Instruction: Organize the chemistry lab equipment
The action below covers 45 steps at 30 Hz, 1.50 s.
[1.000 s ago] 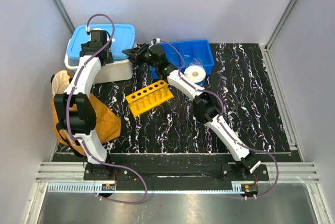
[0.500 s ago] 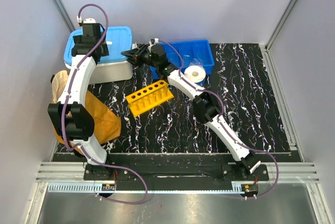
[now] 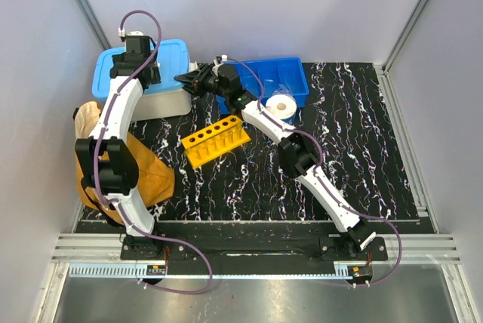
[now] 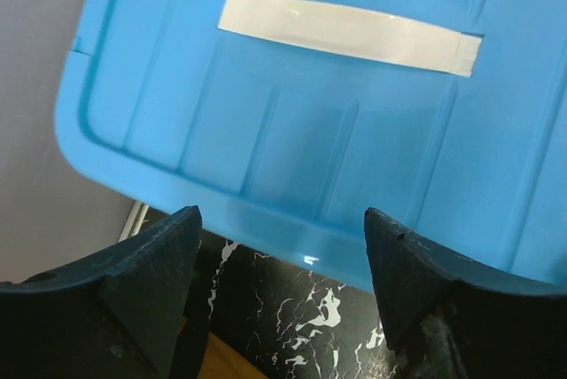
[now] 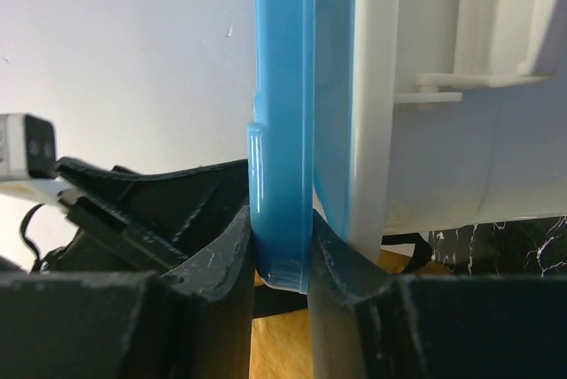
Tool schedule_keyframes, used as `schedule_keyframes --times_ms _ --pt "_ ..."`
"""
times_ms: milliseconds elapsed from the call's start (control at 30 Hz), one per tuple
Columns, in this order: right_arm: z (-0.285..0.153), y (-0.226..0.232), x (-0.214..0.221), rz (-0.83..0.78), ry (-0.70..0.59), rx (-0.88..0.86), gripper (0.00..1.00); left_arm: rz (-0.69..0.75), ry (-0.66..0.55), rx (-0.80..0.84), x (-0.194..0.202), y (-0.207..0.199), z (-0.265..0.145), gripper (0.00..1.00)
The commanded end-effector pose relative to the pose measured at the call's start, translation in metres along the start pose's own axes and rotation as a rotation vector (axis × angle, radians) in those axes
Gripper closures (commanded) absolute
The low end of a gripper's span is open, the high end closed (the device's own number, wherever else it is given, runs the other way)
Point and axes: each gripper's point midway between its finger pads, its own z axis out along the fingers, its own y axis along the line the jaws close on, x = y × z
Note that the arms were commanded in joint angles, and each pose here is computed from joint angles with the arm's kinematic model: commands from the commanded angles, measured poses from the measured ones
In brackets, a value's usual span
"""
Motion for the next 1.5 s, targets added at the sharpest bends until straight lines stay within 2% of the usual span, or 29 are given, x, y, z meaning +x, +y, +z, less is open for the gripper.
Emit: schedule_keyframes --times_ms 0,33,167,233,300,467,700,933,1100,1300,1467 --pt "-0.004 0.037 0.001 -0.039 0.007 -0.071 1.00 0.001 -0.003 0.014 -0.005 -0.008 0.017 0.22" --pt "-0.004 0.036 -0.002 -0.039 -0.003 -0.072 1.00 0.006 0.006 0.014 -0.002 -0.010 0.020 0.22" --pt "-0.006 0.048 -0.004 -0.061 -0.020 -0.082 0.85 0.020 0.030 0.009 0.005 -0.012 0.031 0.22" --pt "-0.008 0.050 -0.006 -0.091 -0.024 -0.061 0.72 0.025 0.043 0.007 0.010 -0.013 0.034 0.22" --pt "-0.012 0.053 -0.008 -0.111 -0.031 -0.042 0.64 0.028 0.049 0.007 0.012 -0.013 0.036 0.22" --pt "-0.025 0.062 -0.021 -0.145 -0.053 -0.010 0.53 0.038 0.055 0.003 0.014 -0.014 0.040 0.22" --pt "-0.040 0.072 -0.040 -0.238 -0.083 0.064 0.44 0.023 0.069 -0.018 0.016 -0.003 0.049 0.22" --pt "-0.057 0.066 -0.057 -0.371 -0.130 0.199 0.43 0.027 0.069 -0.028 0.011 -0.002 0.052 0.22" --pt "-0.060 0.072 -0.061 -0.490 -0.138 0.218 0.41 0.016 0.058 -0.018 0.002 -0.004 0.050 0.22" --pt "-0.058 0.073 -0.069 -0.609 -0.157 0.209 0.36 -0.055 -0.027 0.078 -0.037 -0.014 0.025 0.22" --pt "-0.051 0.070 -0.068 -0.641 -0.153 0.160 0.26 -0.109 -0.109 0.163 -0.064 -0.025 0.013 0.22"
